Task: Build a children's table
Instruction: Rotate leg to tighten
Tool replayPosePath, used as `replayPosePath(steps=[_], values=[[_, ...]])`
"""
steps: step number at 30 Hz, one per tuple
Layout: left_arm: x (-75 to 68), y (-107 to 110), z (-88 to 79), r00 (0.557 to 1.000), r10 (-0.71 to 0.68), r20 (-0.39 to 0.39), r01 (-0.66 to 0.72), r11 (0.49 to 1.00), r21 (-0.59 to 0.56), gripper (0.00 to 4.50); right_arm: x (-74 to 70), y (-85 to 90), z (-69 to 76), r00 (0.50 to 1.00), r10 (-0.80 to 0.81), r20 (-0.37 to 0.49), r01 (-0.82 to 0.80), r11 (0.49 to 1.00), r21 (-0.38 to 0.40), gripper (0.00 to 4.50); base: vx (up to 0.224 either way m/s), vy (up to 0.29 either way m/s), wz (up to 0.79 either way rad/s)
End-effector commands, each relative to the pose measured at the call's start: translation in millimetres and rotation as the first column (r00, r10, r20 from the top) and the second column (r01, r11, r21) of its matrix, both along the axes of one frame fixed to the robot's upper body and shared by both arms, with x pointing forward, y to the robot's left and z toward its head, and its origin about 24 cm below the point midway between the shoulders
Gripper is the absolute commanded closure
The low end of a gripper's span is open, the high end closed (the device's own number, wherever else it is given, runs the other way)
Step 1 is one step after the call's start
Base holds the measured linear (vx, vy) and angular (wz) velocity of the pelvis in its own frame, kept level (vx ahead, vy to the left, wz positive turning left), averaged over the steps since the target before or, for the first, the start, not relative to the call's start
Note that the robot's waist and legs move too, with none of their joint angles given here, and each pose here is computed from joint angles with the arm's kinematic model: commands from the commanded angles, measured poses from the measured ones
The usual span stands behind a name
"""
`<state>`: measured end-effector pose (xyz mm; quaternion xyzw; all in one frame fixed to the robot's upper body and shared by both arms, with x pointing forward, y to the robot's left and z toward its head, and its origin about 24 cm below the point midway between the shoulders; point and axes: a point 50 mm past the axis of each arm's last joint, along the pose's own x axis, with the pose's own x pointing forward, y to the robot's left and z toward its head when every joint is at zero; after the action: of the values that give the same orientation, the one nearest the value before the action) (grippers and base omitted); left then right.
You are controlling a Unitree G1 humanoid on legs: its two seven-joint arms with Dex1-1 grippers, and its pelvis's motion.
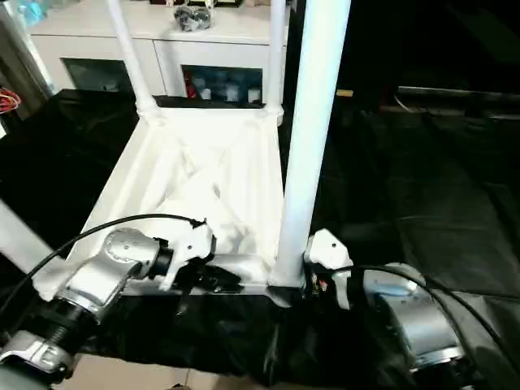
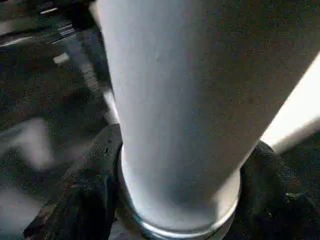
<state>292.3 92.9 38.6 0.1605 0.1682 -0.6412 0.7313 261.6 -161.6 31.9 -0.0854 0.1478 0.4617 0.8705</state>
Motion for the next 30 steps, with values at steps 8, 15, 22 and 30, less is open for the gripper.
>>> replayPosePath(steps=[8,15,22,30], values=[[-7.4,-56,3.0,0.991,0.131,0.011,-0.128,0.983,-0.132,4.50,14.5,50.6,-21.3,0.922,-0.379,-0.079,0.385,0.919,0.089,1.80,0.000,0.000,0.00],[-12.3,-57,3.2,0.996,0.086,0.013,-0.084,0.988,-0.128,4.50,10.3,54.8,-11.4,0.967,-0.253,-0.037,0.255,0.959,0.124,1.05,0.000,0.000,0.00],[-8.2,-38,5.6,0.999,0.031,0.022,-0.029,0.995,-0.091,4.50,7.8,33.3,-2.0,0.995,-0.099,0.012,0.098,0.994,0.042,0.66,0.000,0.000,0.00],[-10.5,-18,7.8,0.995,-0.097,-0.015,0.096,0.993,-0.065,4.50,-5.9,12.9,6.1,0.990,0.139,-0.030,-0.139,0.990,0.001,0.66,0.000,0.000,0.00]])
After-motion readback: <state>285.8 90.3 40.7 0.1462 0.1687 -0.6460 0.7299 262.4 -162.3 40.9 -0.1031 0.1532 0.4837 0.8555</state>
